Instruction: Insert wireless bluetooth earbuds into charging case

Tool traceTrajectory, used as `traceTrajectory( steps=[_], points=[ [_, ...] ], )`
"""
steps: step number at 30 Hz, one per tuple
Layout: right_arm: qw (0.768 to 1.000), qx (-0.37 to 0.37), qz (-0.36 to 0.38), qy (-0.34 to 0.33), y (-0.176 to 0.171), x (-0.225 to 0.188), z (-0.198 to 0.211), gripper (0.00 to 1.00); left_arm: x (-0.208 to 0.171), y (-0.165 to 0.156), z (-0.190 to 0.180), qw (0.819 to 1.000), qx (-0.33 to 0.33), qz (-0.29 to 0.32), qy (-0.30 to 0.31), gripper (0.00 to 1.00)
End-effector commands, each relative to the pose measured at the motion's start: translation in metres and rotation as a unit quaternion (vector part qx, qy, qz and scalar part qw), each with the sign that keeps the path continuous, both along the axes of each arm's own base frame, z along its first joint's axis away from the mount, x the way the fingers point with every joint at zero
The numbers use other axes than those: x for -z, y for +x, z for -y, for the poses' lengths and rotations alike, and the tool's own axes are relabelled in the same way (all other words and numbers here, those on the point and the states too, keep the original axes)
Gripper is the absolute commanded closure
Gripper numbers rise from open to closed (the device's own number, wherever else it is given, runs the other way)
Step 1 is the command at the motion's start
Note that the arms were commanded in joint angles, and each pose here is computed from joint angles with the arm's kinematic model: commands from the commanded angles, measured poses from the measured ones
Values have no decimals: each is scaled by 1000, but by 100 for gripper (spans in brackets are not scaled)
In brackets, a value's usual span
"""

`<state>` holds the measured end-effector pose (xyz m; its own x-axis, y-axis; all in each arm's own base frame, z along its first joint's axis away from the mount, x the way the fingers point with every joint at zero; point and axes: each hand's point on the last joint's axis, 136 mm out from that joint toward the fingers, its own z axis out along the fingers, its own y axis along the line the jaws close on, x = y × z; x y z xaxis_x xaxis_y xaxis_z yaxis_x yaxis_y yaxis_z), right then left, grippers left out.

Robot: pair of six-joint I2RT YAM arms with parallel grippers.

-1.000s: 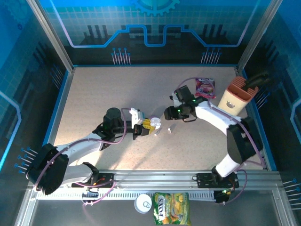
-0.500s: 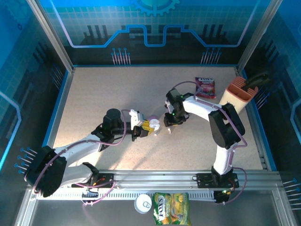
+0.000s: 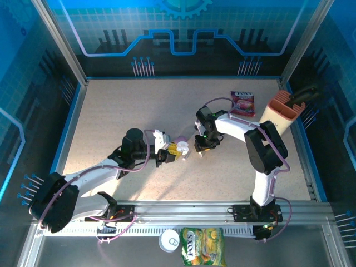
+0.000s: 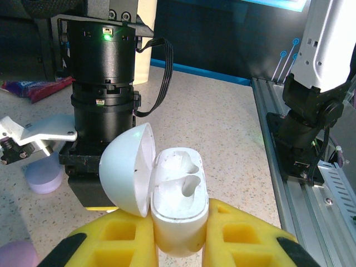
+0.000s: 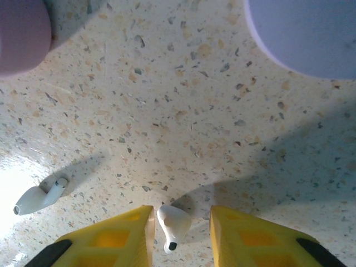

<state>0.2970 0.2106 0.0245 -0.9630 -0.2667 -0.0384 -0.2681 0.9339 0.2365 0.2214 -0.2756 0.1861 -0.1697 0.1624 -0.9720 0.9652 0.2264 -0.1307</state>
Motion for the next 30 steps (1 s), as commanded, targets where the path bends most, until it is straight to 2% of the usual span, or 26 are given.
traceTrajectory(
  steps=[1, 20, 30],
  points=[
    [1000, -14, -22, 3, -12, 4, -6, 69, -1, -3, 2, 1000, 11, 14, 1, 83],
    [999, -16, -36, -16, -20, 17, -2, 75, 2, -2, 2, 1000, 10, 7, 6, 83],
    [1000, -4, -15, -18, -16, 9, 1, 78, 4, -2, 1, 1000, 7, 8, 9, 83]
  ],
)
